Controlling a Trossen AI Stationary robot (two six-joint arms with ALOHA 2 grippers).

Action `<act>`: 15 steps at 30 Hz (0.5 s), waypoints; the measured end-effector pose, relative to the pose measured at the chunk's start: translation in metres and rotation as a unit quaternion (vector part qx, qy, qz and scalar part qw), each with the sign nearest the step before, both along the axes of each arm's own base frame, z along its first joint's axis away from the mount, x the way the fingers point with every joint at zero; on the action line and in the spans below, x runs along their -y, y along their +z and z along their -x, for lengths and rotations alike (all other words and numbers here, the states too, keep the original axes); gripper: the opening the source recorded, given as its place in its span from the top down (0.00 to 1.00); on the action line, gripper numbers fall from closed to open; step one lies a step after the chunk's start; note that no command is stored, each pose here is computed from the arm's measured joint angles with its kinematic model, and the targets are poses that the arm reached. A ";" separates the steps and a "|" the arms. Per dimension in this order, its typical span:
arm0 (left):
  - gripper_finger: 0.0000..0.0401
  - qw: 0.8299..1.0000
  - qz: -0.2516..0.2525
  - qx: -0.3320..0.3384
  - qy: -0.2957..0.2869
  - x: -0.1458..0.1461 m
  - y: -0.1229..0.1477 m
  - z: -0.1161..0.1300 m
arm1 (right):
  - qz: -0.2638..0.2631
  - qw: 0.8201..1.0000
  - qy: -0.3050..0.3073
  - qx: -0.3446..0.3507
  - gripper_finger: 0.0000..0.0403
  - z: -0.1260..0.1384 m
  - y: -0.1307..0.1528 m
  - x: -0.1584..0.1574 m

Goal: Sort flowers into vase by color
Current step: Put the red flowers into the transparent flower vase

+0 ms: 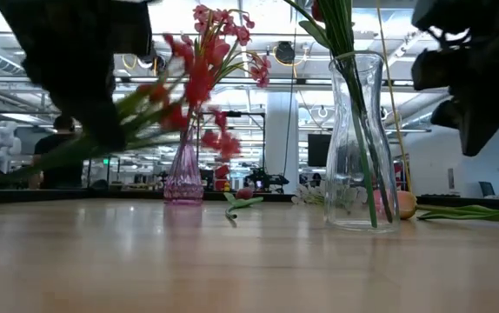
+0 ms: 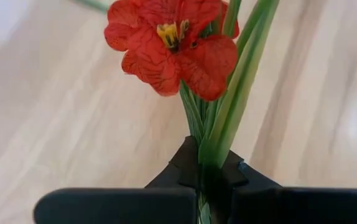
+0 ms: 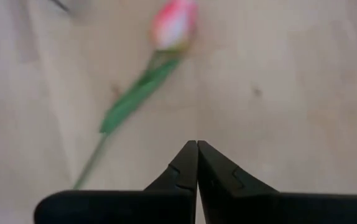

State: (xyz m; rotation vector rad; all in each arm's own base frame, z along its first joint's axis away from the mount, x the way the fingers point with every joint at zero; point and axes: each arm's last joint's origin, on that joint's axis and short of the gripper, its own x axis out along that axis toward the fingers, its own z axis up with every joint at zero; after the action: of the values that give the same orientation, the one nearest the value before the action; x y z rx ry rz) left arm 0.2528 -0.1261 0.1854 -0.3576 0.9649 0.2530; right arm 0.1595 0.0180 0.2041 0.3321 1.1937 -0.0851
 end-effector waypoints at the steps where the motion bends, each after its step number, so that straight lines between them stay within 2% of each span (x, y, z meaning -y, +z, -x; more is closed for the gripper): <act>1: 0.98 1.000 -0.004 0.012 0.001 0.000 0.004 0.001 | -0.007 1.000 0.002 0.016 1.00 0.002 -0.003 -0.004; 6: 0.98 0.993 -0.021 0.118 0.016 0.008 0.025 -0.001 | -0.043 0.996 0.010 0.078 1.00 0.013 -0.016 -0.019; 11: 0.98 0.964 -0.081 0.251 0.024 0.023 0.051 0.001 | -0.053 0.993 0.016 0.105 1.00 0.026 -0.023 -0.029; 15: 0.98 0.944 -0.113 0.309 0.031 0.036 0.067 0.011 | -0.064 0.991 0.044 0.106 1.00 0.035 -0.026 -0.038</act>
State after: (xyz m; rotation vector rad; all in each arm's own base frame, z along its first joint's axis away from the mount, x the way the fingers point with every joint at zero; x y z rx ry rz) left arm 0.2416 -0.1618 0.2528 -0.2325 0.2994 0.2833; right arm 0.1244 0.0556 0.1781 0.3905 1.0024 0.1025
